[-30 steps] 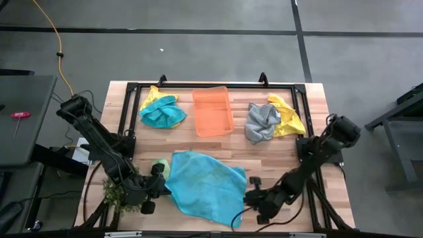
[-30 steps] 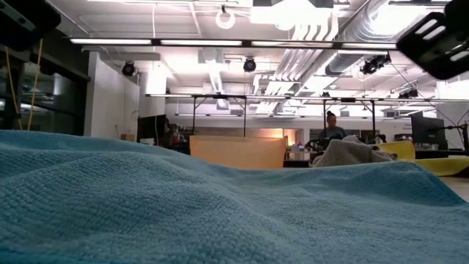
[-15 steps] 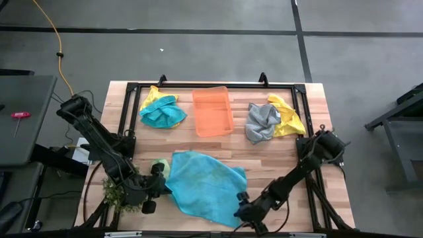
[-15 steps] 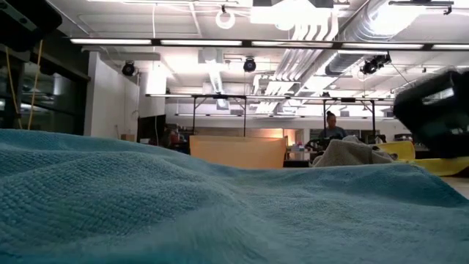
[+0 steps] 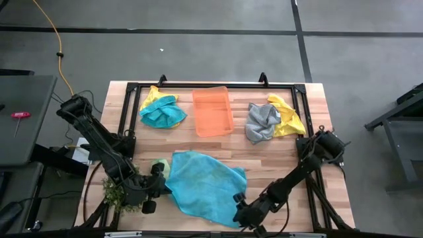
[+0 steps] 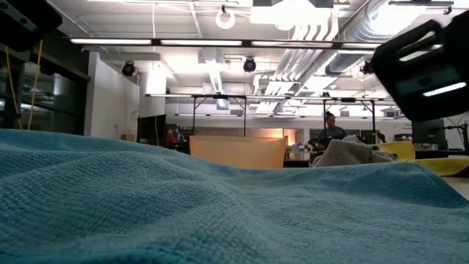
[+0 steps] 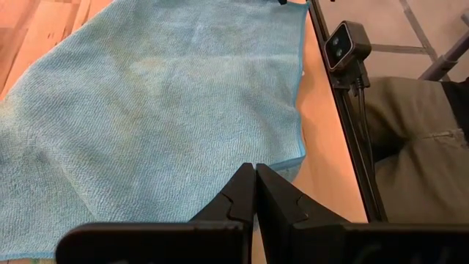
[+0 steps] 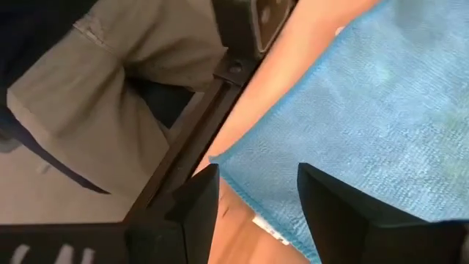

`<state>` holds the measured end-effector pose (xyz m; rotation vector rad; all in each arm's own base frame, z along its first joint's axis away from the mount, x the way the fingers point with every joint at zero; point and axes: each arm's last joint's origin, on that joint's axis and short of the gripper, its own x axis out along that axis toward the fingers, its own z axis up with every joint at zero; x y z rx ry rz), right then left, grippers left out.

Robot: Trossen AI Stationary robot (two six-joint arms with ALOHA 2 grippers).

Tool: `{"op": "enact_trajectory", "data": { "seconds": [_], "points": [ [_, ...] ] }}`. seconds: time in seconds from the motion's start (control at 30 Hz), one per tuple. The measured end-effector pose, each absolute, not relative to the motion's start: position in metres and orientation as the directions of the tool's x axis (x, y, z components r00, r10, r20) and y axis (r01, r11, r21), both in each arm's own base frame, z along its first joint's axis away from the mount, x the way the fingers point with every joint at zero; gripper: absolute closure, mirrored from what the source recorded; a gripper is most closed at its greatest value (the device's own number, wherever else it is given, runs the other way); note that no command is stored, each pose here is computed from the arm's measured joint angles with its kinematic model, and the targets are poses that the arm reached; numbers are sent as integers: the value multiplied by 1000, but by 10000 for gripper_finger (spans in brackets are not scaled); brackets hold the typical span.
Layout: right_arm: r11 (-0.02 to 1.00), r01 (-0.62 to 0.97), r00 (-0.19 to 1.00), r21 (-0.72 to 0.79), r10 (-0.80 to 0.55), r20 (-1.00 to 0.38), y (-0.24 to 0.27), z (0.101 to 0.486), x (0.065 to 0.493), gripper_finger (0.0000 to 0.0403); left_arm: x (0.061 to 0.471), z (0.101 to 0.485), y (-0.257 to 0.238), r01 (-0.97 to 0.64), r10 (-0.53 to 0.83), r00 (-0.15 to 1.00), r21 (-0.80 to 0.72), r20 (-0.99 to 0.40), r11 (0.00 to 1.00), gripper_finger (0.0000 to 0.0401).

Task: Fold microfiber towels
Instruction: Fold the bottom blue microfiber cloth

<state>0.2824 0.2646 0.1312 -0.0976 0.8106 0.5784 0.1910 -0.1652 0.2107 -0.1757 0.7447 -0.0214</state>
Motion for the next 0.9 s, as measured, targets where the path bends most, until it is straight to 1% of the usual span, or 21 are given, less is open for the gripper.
{"op": "enact_trajectory", "data": {
  "seconds": [0.17,0.33,0.5,0.7,0.9],
  "points": [
    [826,-547,572,137,489,-659,276,138,280,233,191,211,-165,-43,-82,736,-167,-672,985,401],
    [833,-552,579,44,420,-698,291,147,281,228,191,211,-165,-56,-74,740,-171,-669,984,401],
    [810,-587,499,-18,344,-795,299,134,287,220,191,211,-165,-63,-74,740,-179,-668,982,401],
    [772,-622,500,-130,264,-825,304,131,295,217,191,211,-165,-61,-74,738,-175,-670,983,401],
    [761,-632,477,-147,233,-847,302,129,293,217,191,210,-165,-61,-72,736,-172,-673,983,401]
  ]
}}
